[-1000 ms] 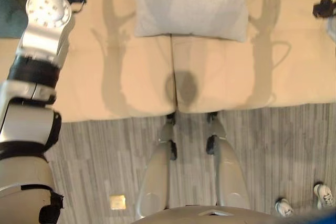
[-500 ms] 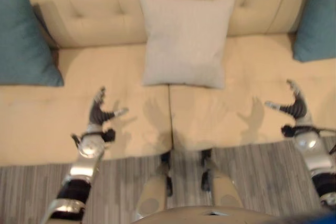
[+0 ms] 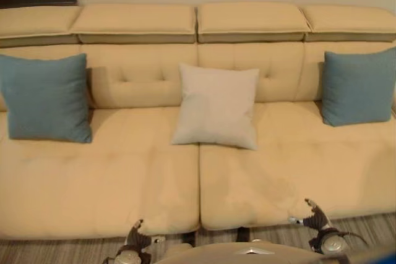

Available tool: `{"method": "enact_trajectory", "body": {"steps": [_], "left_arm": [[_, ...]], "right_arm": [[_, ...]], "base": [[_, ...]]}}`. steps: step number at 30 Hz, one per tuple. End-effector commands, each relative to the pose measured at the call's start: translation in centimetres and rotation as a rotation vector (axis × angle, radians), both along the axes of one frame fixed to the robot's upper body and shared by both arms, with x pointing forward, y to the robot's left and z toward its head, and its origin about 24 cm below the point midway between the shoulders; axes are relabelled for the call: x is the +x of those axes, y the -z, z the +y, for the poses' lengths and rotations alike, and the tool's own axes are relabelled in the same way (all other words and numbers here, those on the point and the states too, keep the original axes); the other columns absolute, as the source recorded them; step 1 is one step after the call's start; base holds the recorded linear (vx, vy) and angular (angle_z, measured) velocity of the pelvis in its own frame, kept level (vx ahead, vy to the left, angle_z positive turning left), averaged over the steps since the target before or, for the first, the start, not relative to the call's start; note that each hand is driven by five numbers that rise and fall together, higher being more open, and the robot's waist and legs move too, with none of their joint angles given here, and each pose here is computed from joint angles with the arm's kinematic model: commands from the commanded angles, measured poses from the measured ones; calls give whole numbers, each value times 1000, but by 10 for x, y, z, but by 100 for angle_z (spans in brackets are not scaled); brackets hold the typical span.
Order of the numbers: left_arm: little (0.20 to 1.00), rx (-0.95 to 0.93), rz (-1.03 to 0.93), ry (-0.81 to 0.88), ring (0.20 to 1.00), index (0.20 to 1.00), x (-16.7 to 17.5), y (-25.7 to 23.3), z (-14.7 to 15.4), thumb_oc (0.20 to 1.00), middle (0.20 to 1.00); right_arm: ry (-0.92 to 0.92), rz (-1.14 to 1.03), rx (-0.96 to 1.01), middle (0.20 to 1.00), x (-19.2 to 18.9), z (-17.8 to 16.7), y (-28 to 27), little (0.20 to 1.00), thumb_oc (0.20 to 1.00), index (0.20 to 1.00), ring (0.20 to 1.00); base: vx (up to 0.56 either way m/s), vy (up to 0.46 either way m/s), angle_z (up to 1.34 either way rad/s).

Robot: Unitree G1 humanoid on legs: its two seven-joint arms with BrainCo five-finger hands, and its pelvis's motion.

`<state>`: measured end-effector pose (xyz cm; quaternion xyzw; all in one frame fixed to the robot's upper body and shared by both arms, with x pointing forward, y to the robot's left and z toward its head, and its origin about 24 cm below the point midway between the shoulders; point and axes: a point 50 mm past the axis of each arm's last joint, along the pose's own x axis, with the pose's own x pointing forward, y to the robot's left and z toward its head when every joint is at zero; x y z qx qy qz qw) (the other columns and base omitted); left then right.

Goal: Pick up all the scattered cushions and arrange them neatly on the sofa.

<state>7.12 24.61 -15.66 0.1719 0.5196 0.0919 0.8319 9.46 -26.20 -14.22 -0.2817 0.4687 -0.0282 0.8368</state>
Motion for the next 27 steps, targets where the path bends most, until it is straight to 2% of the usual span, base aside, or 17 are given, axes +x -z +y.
{"method": "enact_trajectory", "body": {"steps": [1, 6, 11, 14, 21, 27], "left_arm": [[1000, -3, -87, 15, 1000, 1000, 33, -8, 2, 1000, 1000], [1000, -38, -76, 46, 1000, 1000, 30, -4, -9, 1000, 1000], [1000, -96, -196, 168, 1000, 1000, 63, -13, -39, 1000, 1000], [1000, -83, -179, 213, 1000, 1000, 62, -12, -40, 1000, 1000], [1000, -17, -125, 193, 1000, 1000, 57, -11, -19, 1000, 1000], [1000, 19, -62, 136, 1000, 1000, 40, -10, 3, 1000, 1000]], "right_arm": [[54, -78, 15, 1000, 23, -5, -8, 1000, 1000, 1000, 1000], [47, -6, 20, 1000, 11, -4, -1, 1000, 1000, 1000, 1000], [43, 32, 20, 1000, 5, -4, 2, 1000, 1000, 1000, 1000], [25, 46, 20, 1000, 7, 1, 3, 1000, 1000, 1000, 1000], [-27, 61, 41, 1000, 16, 17, 7, 1000, 1000, 1000, 1000], [-25, 97, 60, 1000, 5, 20, 11, 1000, 1000, 1000, 1000]], "base": [[-255, 12, 48], [-147, 85, 12], [-241, 283, 2], [-356, 429, -1], [-342, 232, -20], [-272, 126, -34]]}}
